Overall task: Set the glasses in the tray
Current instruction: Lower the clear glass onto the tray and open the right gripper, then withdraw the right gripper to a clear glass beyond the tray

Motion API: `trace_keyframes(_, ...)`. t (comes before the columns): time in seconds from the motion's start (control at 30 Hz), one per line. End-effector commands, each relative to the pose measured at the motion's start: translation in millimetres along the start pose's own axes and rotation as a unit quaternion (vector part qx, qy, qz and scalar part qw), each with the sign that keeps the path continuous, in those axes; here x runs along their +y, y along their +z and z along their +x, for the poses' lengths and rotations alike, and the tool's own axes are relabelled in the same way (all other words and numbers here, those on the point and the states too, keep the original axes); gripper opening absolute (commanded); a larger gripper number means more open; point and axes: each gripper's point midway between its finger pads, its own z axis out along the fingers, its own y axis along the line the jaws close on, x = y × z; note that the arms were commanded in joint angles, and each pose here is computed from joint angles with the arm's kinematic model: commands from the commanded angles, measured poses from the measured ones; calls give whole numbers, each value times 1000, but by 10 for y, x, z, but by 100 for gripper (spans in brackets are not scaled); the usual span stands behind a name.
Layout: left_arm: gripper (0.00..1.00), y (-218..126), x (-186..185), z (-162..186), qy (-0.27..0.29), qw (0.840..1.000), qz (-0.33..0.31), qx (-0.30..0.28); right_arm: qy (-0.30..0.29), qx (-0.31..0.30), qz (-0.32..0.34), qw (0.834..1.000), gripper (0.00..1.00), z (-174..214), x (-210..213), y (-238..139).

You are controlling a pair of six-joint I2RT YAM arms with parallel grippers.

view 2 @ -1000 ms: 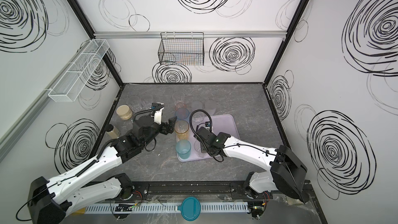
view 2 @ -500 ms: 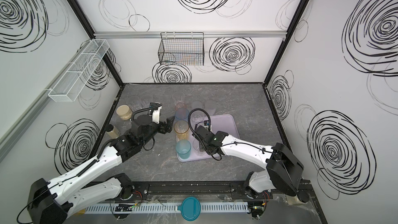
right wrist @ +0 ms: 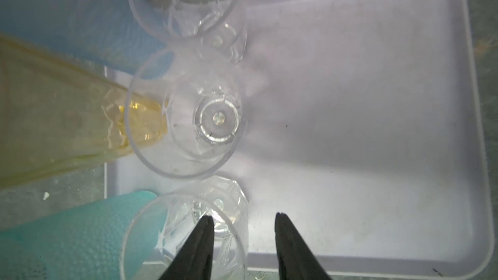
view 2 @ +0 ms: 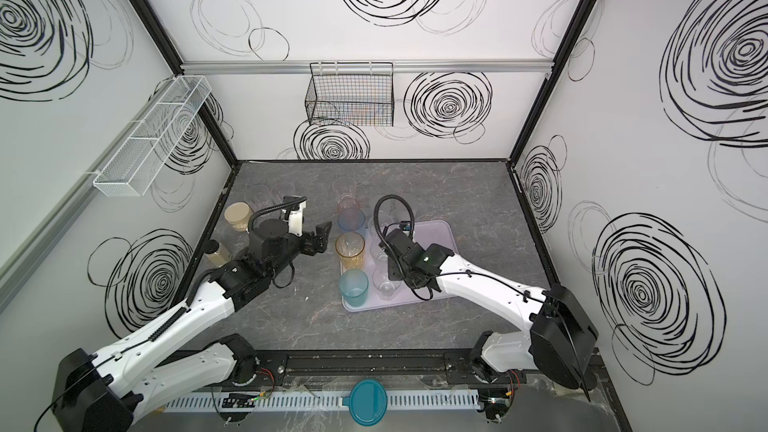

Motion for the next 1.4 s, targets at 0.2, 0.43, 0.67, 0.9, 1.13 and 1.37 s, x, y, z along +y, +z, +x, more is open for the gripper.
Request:
trace_keyframes(0.2, 86, 118, 419, 100, -72, 997, -21, 34, -5, -117, 3, 993, 44, -1094, -109, -115)
trace_keyframes(0.43, 86, 288, 554, 414, -107, 990, -29, 82, 6, -117, -34, 993, 43, -1860, 201, 345)
trace_keyframes(0.67, 85, 436, 554, 758, -139, 981, -11, 134, -22, -113, -61, 992, 43, -2274, 724, 845)
trace_keyframes(0.9, 86, 484, 652, 745, -148, 981, -15, 123, -47, -106, -65, 991, 45, -2456, 960, 1348)
trace_keyframes(1.13, 87, 540, 592, 761, -174, 977, -3, 124, -56, -113, -92, 988, 51, -2587, 1186, 1713)
trace_keyframes(1.37, 87, 545, 609, 836, -174, 976, -8, 129, -58, -103, -99, 988, 50, -2575, 1257, 2054)
